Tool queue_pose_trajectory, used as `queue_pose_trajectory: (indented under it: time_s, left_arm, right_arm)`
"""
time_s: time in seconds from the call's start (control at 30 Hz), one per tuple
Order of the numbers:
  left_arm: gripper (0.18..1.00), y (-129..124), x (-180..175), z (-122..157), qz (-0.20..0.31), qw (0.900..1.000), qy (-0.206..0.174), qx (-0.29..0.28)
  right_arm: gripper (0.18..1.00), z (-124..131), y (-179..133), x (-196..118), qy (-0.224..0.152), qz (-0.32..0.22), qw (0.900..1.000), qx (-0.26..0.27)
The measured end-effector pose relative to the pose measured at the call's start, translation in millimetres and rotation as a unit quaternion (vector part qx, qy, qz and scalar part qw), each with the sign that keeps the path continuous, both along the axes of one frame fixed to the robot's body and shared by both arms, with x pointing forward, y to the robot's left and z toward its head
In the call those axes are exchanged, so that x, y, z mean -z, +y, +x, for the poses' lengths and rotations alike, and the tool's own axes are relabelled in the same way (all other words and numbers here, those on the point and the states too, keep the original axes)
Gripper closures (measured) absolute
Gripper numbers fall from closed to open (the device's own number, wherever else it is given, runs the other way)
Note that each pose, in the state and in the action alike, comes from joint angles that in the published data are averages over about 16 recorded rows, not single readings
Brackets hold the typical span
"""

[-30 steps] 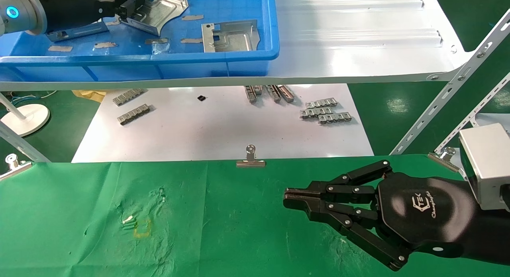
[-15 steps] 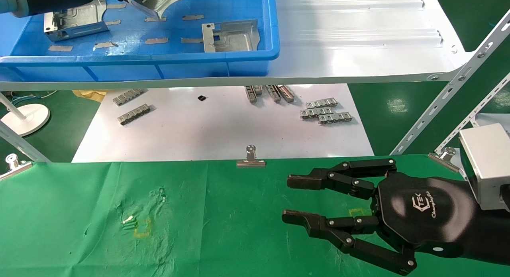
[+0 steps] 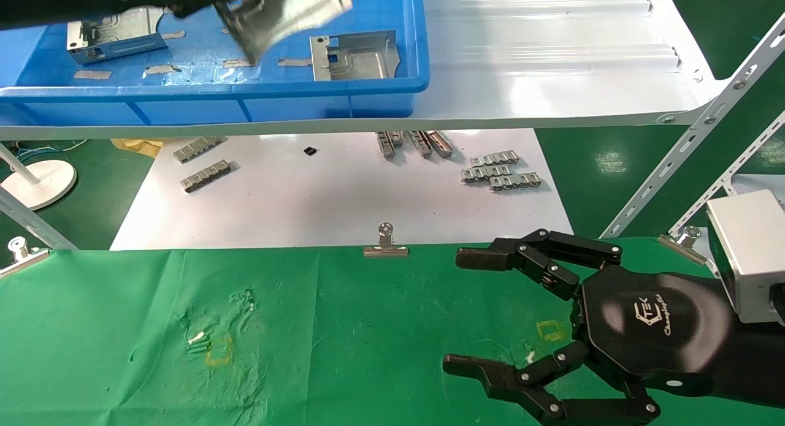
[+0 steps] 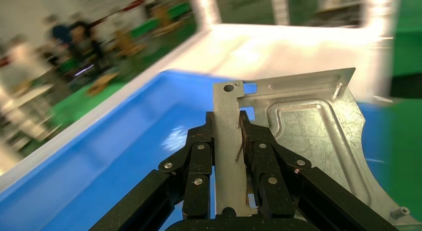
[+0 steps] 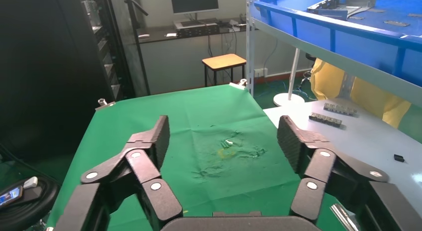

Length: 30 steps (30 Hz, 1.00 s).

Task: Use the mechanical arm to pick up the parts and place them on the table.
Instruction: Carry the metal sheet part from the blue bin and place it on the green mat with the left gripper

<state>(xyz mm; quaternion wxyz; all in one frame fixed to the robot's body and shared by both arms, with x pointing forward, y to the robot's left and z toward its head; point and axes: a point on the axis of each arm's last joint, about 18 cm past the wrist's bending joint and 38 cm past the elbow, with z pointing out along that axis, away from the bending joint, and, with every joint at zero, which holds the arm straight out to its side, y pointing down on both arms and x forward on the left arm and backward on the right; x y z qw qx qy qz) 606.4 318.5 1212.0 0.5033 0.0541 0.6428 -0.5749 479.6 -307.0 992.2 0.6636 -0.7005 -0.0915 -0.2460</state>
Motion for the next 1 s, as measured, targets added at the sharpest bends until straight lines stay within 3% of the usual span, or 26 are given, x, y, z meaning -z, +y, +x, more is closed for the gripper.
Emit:
queue_pose_trajectory:
  time_s: [0.23, 0.43, 0.8, 1.0]
  left_arm:
    - [0.914, 7.4, 30.5, -26.0, 0.094, 0.994, -0.04, 0.04]
    - [0.914, 22.8, 80.4, -31.6, 0.2, 0.9778, -0.056, 0.028]
    - [0.914, 58.5, 195.4, -8.7, 0.365, 0.9311, -0.003, 0.002]
    - [0.915, 71.0, 233.4, 7.8, 0.386, 0.9223, 0.026, -0.006]
  right_arm:
    - [0.331, 0.0, 0.0, 0.0, 0.0, 0.0, 1.0, 0.0]
    - [0.249, 0.0, 0.0, 0.0, 0.0, 0.0, 1.0, 0.0]
    - [0.185, 0.0, 0.0, 0.0, 0.0, 0.0, 1.0, 0.0]
    - [0.179, 0.0, 0.0, 0.0, 0.0, 0.0, 1.0, 0.0]
